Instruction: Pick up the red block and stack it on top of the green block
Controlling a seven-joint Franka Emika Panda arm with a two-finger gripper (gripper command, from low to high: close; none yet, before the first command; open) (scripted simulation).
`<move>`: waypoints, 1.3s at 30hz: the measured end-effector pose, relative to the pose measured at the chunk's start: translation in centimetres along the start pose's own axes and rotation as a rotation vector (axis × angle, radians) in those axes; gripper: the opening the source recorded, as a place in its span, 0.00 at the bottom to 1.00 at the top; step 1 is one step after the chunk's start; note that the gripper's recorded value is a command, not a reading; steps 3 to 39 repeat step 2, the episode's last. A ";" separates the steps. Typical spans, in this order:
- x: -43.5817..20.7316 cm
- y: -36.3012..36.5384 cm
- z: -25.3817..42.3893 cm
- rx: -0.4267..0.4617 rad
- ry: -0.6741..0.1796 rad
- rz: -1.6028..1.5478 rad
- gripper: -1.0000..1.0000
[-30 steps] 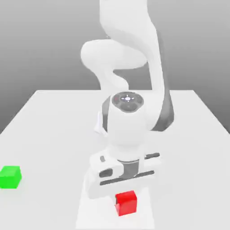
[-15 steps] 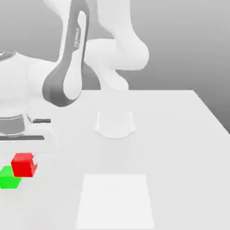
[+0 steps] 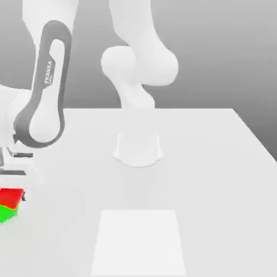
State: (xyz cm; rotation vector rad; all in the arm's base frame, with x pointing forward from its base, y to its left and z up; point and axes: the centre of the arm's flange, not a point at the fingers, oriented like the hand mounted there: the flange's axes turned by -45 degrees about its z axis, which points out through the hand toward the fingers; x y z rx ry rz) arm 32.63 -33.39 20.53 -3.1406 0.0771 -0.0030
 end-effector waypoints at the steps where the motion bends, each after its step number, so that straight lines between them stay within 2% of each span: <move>1: 0.0 0.0 -1.2 0.000 0.000 0.000 1.00; 39: 0.0 0.0 -2.4 0.000 0.000 0.000 1.00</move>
